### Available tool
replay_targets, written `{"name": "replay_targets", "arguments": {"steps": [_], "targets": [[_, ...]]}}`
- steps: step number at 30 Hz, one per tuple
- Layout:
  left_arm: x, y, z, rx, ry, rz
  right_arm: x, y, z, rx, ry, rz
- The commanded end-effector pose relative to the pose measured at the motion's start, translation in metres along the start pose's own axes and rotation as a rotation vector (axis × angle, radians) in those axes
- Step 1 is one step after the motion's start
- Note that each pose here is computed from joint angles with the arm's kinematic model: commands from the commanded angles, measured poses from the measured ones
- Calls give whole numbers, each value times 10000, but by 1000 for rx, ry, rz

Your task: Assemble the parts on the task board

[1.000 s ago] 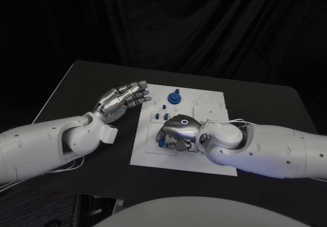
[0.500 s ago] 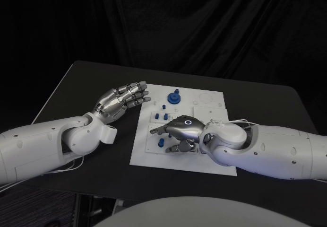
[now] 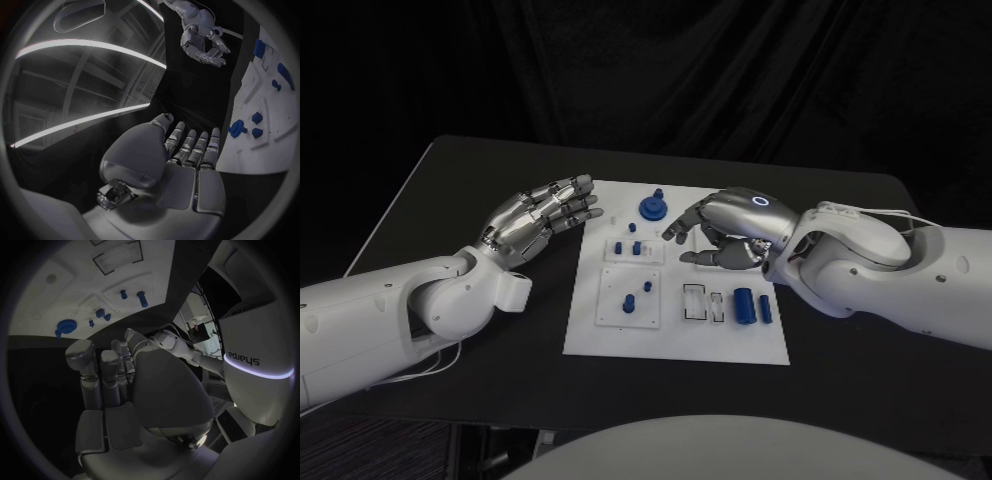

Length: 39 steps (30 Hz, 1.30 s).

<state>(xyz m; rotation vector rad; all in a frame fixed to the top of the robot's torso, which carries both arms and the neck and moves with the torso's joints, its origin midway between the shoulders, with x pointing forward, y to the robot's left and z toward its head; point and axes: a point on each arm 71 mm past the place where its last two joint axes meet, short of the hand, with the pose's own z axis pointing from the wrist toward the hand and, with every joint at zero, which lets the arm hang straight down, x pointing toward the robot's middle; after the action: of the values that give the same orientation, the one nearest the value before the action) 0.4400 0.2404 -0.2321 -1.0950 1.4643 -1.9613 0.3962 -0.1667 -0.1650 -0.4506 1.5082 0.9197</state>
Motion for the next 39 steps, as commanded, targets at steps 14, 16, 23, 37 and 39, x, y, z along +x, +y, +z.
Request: {"name": "replay_targets", "arguments": {"steps": [14, 16, 23, 37, 39], "targets": [[20, 10, 14, 3, 2, -4, 211, -497, -662, 421, 129, 20], [14, 8, 10, 2, 0, -3, 238, -531, -700, 467, 136, 7], [12, 12, 13, -1, 2, -5, 308, -581, -780, 593, 170, -29], [13, 27, 19, -14, 7, -8, 428, -564, -830, 681, 242, -45], [14, 29, 21, -17, 8, -8, 447, -555, -832, 683, 239, -41]]}}
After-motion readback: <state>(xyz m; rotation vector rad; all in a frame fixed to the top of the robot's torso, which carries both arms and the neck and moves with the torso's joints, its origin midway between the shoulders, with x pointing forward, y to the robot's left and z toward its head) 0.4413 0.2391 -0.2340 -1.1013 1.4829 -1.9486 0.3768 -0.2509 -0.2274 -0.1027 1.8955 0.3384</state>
